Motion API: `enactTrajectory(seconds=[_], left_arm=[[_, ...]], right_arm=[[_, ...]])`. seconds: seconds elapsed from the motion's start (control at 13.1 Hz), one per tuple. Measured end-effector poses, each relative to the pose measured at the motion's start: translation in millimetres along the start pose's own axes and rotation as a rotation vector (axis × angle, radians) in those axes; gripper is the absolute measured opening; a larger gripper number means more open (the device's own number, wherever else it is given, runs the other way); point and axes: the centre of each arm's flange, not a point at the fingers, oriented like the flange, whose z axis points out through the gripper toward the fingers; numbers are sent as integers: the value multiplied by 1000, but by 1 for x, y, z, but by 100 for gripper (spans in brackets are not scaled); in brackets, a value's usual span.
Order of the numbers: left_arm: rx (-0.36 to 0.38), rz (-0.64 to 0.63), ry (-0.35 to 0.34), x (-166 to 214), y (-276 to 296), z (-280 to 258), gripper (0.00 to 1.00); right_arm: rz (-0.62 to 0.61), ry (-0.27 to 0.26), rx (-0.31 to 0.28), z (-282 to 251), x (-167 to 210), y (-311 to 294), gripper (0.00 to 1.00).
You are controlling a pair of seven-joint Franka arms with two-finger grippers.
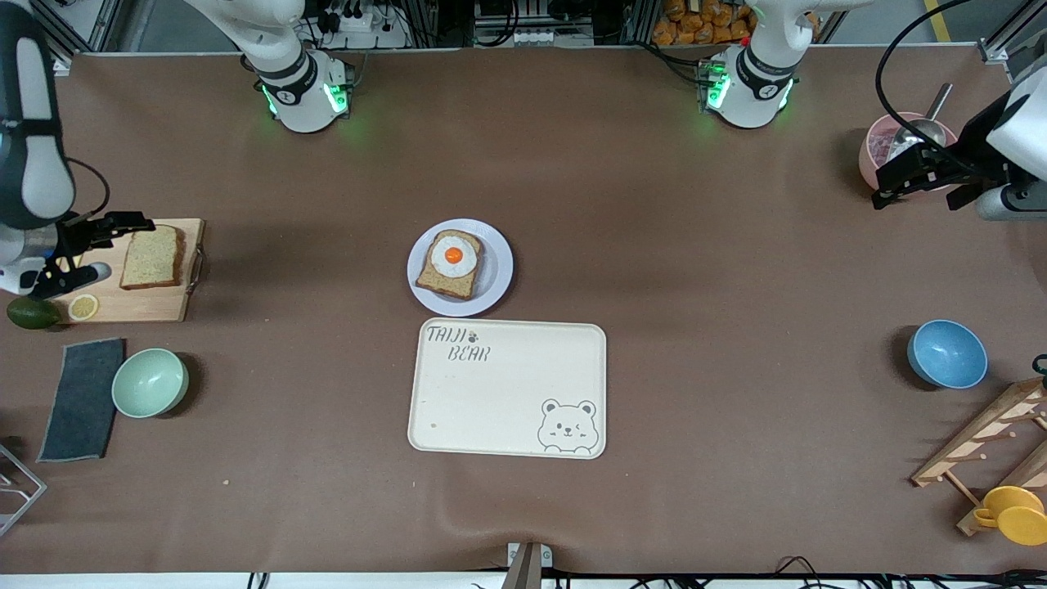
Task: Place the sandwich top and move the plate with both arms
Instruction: 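Move the right gripper over the bread slice on the cutting board, then lower the right gripper and grasp the bread slice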
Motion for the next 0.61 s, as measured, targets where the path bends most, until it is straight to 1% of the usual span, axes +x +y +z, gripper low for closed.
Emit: enactTrajectory(seconds=[0.15, 0.31, 0.46, 0.61], left_arm=[[0, 0, 0, 0, 0, 0, 100], [0, 0, 0, 0, 0, 0, 100], [0, 0, 0, 0, 0, 0, 100], [0, 0, 0, 0, 0, 0, 100]], right_arm=[[-47, 50, -67, 14, -27, -5, 100], [-84, 90, -87, 33, -52, 14, 100], [-65, 137, -113, 54, -69, 36, 100], [-27, 156, -107, 77, -85, 52, 100]])
